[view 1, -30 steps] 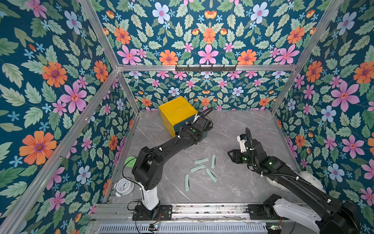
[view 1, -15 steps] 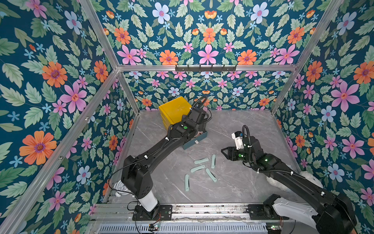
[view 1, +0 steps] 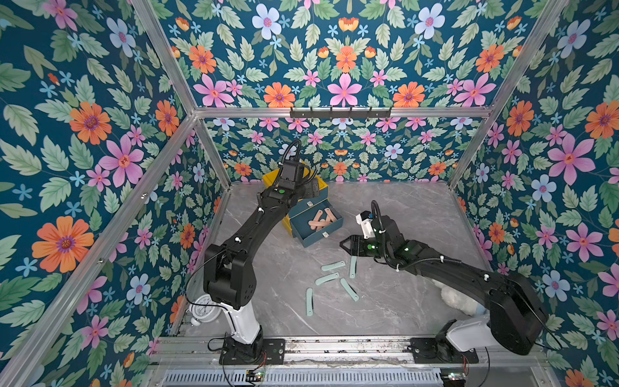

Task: Place the fruit knives into the drawer by color
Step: Close the drawer in the storage box.

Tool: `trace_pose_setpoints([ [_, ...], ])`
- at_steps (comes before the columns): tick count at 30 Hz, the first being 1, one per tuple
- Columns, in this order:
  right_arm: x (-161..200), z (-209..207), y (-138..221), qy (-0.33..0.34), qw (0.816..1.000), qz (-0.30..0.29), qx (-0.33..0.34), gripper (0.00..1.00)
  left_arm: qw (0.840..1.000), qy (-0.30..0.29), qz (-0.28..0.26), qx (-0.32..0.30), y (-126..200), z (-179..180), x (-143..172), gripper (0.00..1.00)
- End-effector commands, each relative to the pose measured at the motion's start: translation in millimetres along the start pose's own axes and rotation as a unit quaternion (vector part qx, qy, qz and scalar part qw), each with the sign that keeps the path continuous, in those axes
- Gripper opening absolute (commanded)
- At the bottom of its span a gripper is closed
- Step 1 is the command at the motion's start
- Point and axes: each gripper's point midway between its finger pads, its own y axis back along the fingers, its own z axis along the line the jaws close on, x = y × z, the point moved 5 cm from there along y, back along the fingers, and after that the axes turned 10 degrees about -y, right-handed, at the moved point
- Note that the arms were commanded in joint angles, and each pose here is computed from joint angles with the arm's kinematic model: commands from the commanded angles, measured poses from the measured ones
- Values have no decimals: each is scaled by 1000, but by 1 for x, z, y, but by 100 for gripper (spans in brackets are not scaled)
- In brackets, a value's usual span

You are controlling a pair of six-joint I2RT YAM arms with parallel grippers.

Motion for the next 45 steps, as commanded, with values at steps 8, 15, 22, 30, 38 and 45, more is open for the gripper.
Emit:
trace_pose_setpoints([
  [8, -24, 0, -64, -52, 999, -4, 0, 58, 999, 20, 26, 15, -11, 2, 23, 96],
  [15, -48, -9, -108, -69, 998, -3, 10, 58, 999, 18, 38, 13, -14, 3, 33, 95],
  [22, -68, -6, -135, -96, 995, -18, -14, 58, 999, 17, 46, 13, -14, 4, 42, 94],
  [30, -86, 1, -153, -164, 983, -43, -71, 58, 998, 17, 55, 14, -14, 5, 51, 93],
  [38, -102, 9, -172, -216, 970, -54, -95, 60, 998, 17, 63, 19, -15, 4, 58, 93],
  [45, -111, 12, -180, -231, 965, -66, -105, 63, 997, 20, 75, 26, -16, 3, 70, 92],
])
